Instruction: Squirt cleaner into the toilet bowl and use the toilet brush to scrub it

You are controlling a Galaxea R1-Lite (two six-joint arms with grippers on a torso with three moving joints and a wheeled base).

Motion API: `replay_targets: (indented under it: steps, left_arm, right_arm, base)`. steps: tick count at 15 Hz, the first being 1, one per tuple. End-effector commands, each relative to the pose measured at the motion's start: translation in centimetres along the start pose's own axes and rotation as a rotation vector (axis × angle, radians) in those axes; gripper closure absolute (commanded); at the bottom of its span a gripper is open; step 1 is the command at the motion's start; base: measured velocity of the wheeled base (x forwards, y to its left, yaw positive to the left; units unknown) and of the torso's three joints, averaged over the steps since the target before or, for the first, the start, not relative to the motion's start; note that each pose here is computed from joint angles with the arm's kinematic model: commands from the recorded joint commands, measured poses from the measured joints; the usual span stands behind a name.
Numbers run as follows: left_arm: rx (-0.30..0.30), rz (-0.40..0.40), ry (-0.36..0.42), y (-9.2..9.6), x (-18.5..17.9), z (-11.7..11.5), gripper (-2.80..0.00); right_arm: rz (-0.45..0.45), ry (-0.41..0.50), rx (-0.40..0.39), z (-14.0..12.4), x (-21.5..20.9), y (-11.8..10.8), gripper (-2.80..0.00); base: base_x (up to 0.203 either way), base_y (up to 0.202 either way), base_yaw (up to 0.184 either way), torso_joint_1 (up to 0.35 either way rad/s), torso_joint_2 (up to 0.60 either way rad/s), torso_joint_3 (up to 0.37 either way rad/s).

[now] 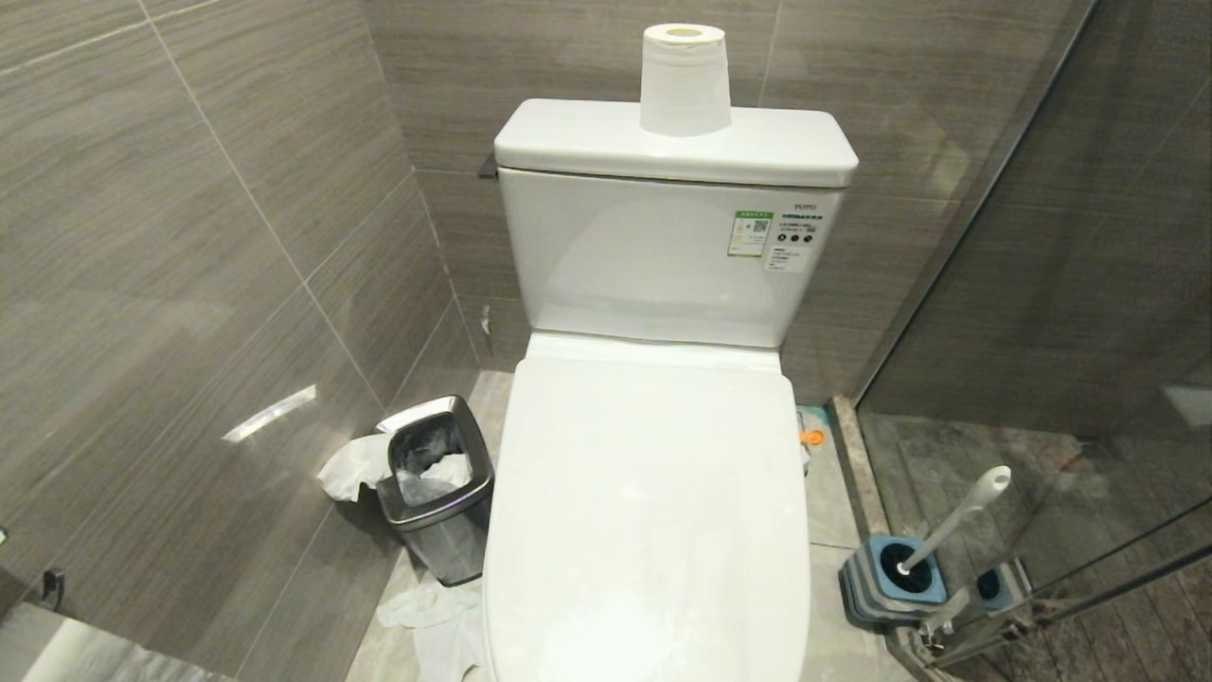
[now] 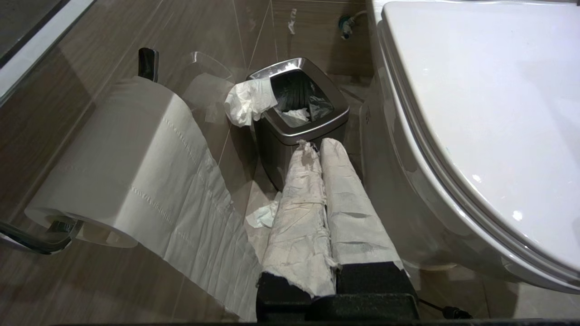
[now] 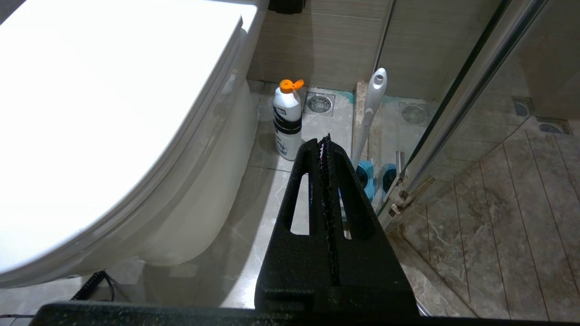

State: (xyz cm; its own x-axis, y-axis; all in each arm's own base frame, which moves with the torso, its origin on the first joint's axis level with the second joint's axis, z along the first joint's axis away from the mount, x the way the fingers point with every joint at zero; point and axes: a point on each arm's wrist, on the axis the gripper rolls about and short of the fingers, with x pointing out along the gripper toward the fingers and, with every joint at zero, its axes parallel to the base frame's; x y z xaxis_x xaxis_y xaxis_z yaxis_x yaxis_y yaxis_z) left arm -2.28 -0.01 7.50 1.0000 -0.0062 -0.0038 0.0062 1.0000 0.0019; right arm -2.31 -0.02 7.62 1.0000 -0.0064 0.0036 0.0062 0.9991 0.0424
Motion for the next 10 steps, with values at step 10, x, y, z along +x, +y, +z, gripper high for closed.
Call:
replay_targets:
  steps: [10]
  left_arm:
    - [0.000, 0.000, 0.005, 0.00, 0.04, -0.08, 0.00]
  right_arm:
    - [0.000, 0.001, 0.001, 0.01, 0.01, 0.00, 0.00]
  base:
    - [0.000, 0.000, 0.000, 0.000, 0.00, 0.000]
